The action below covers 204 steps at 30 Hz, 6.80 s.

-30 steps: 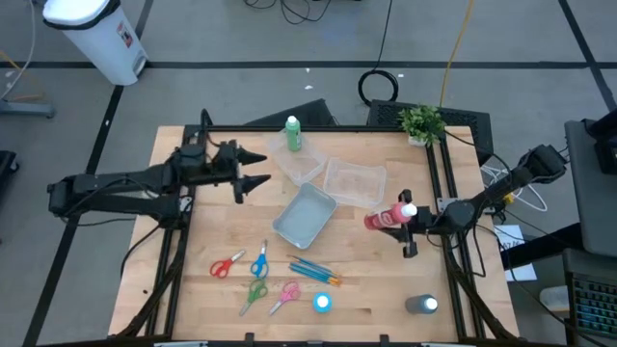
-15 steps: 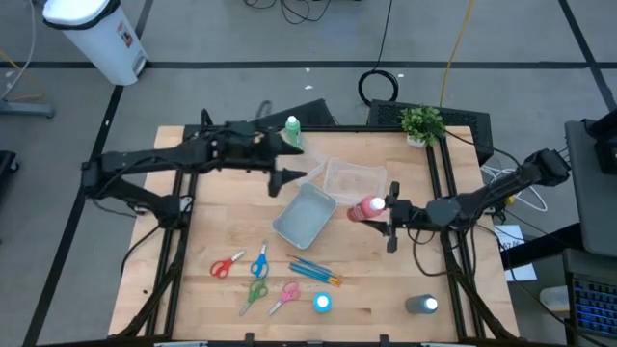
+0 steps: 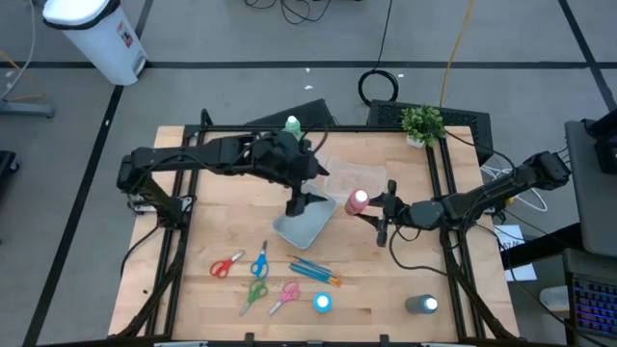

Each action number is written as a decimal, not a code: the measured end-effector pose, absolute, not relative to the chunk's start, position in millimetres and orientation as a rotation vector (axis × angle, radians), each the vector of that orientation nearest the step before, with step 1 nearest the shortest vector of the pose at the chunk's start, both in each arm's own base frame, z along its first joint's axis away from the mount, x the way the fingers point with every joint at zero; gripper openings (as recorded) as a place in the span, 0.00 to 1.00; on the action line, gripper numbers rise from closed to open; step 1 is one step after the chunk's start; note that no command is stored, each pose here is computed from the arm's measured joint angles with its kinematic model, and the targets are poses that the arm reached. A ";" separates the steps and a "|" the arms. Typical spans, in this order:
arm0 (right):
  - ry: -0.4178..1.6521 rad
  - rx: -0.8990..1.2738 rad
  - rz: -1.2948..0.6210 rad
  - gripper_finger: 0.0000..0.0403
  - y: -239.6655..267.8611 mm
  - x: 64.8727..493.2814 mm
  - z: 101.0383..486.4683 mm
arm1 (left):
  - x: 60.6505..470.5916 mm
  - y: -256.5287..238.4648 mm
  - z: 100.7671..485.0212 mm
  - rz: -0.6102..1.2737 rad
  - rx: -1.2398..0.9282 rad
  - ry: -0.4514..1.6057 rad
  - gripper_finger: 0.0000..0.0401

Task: Pick & Place Paint Supplies
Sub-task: Put the pink paint bottle into the left transparent bin

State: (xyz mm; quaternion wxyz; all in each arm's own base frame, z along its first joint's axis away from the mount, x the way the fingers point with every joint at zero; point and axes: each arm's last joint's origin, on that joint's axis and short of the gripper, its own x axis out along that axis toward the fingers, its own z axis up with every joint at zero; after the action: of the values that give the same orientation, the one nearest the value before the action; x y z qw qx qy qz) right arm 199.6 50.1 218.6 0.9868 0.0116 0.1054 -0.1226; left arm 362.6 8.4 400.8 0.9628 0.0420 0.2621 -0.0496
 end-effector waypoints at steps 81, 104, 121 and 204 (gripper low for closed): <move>0.328 0.079 -0.285 0.57 47.1 198.5 203.8 | 394.0 3.8 396.5 -0.039 0.086 0.699 0.30; 0.320 0.082 -0.281 0.66 47.2 198.9 204.7 | 290.8 97.2 446.7 0.494 -0.014 0.764 0.30; 0.321 0.081 -0.280 0.64 47.2 198.9 204.6 | 276.1 177.3 376.7 0.572 -0.215 0.888 0.30; 0.322 0.080 -0.280 0.62 47.2 198.8 204.3 | 276.1 207.1 268.6 0.634 -0.337 0.905 0.30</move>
State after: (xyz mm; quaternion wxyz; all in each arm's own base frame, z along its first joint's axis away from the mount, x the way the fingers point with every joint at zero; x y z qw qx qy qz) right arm 198.8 47.2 204.3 0.9765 0.0399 0.1599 -0.1390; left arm 276.1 207.1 268.6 0.8378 -0.1593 0.4276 0.2998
